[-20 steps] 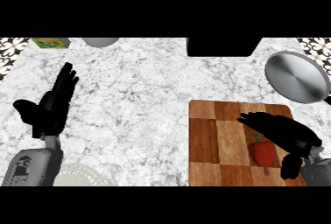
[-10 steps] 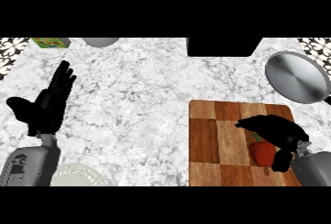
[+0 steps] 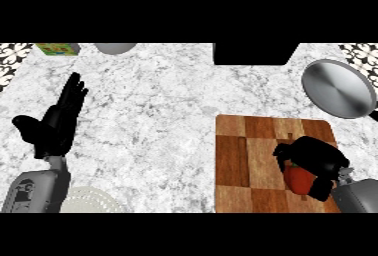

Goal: Pick the bell pepper from the cutting board and place it in the pan

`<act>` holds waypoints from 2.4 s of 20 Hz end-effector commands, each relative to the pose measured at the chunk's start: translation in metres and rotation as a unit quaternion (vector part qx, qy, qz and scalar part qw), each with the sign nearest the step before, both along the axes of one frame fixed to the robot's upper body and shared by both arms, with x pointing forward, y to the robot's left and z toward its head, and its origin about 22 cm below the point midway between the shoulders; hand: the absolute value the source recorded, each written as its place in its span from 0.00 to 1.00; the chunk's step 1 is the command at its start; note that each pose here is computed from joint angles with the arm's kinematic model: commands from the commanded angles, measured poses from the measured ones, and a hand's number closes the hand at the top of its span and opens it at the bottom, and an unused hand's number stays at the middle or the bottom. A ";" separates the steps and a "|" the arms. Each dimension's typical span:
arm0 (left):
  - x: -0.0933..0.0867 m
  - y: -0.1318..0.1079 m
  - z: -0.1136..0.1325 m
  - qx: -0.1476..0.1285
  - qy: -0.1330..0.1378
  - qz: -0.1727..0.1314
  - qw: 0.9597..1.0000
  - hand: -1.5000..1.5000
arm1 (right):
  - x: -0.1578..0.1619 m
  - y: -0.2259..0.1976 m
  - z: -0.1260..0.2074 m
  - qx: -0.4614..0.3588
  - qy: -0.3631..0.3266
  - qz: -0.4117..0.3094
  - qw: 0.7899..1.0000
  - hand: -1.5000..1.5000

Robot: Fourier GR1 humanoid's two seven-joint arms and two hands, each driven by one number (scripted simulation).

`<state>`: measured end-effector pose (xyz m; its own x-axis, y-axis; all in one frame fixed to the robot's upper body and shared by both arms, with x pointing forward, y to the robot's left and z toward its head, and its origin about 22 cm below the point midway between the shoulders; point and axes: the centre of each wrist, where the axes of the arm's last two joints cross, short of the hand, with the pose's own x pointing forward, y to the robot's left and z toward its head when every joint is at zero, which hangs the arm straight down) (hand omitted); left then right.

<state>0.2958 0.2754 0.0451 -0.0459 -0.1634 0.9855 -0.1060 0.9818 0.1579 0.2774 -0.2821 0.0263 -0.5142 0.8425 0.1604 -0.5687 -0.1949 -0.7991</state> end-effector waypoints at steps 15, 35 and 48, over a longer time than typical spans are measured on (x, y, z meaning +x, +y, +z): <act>0.016 -0.024 0.018 -0.009 -0.009 -0.029 0.999 0.50 | 0.099 0.138 0.088 0.073 -0.287 -0.485 0.823 1.00; 0.001 -0.017 0.002 -0.010 -0.001 -0.011 1.000 0.50 | 0.147 0.015 0.129 0.253 -0.415 -0.613 0.623 1.00; 0.005 -0.021 0.006 0.000 -0.007 -0.031 0.999 0.50 | 0.115 -0.148 0.077 0.096 -0.459 -0.640 0.609 1.00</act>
